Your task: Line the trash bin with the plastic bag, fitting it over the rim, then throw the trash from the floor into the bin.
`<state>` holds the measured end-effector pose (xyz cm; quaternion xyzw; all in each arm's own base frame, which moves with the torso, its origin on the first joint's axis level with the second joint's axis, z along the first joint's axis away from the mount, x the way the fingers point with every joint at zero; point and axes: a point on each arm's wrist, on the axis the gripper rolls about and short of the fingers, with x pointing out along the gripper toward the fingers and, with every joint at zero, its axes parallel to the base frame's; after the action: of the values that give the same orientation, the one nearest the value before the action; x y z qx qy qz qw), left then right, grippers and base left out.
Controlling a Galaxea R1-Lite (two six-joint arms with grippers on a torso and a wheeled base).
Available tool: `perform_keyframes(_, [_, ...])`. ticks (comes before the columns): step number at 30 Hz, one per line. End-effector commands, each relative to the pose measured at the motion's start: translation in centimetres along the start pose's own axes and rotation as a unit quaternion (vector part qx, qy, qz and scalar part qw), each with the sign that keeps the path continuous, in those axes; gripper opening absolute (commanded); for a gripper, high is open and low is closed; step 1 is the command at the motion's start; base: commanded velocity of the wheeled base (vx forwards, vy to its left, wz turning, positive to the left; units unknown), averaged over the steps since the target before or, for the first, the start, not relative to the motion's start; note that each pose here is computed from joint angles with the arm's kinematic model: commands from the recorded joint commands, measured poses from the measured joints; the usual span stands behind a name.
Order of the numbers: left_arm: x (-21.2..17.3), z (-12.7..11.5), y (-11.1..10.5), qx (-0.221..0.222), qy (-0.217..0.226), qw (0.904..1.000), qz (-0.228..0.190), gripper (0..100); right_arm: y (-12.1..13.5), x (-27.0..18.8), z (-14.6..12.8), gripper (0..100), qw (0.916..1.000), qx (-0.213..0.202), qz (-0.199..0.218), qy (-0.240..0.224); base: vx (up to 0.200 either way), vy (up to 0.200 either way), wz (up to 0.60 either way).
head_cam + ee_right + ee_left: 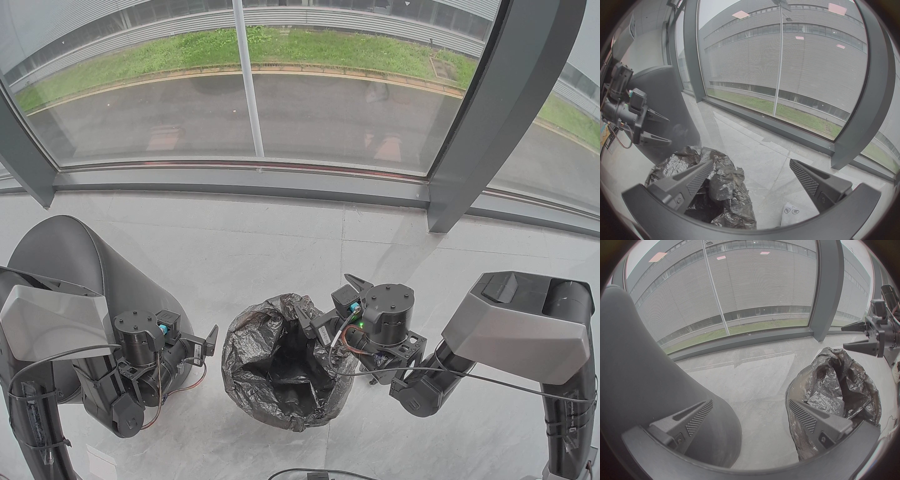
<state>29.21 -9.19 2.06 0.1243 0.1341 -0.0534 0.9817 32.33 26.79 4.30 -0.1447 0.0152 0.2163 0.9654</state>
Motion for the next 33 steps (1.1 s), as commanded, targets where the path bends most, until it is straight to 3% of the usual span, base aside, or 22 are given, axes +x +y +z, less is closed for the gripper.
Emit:
perform_keyframes(1, [0.0, 0.0, 0.0, 0.000, -0.001, 1.0000, -0.001, 100, 0.7, 0.8, -1.4, 100, 0.9999, -0.004, 0.002, 0.011, 0.000, 0.000, 0.00])
perform_keyframes(21, [0.0, -0.1, -0.1, 0.001, 0.000, 1.0000, -0.001, 100, -1.8, 2.0, -2.5, 100, 0.9993, 0.000, -0.029, 0.022, 0.000, 0.000, 0.00])
perform_keyframes(33, [0.0, -0.1, -0.1, 0.001, 0.000, 1.0000, -0.001, 100, -1.9, 2.1, -3.3, 100, 0.9991, 0.000, -0.032, 0.029, 0.000, 0.000, 0.00])
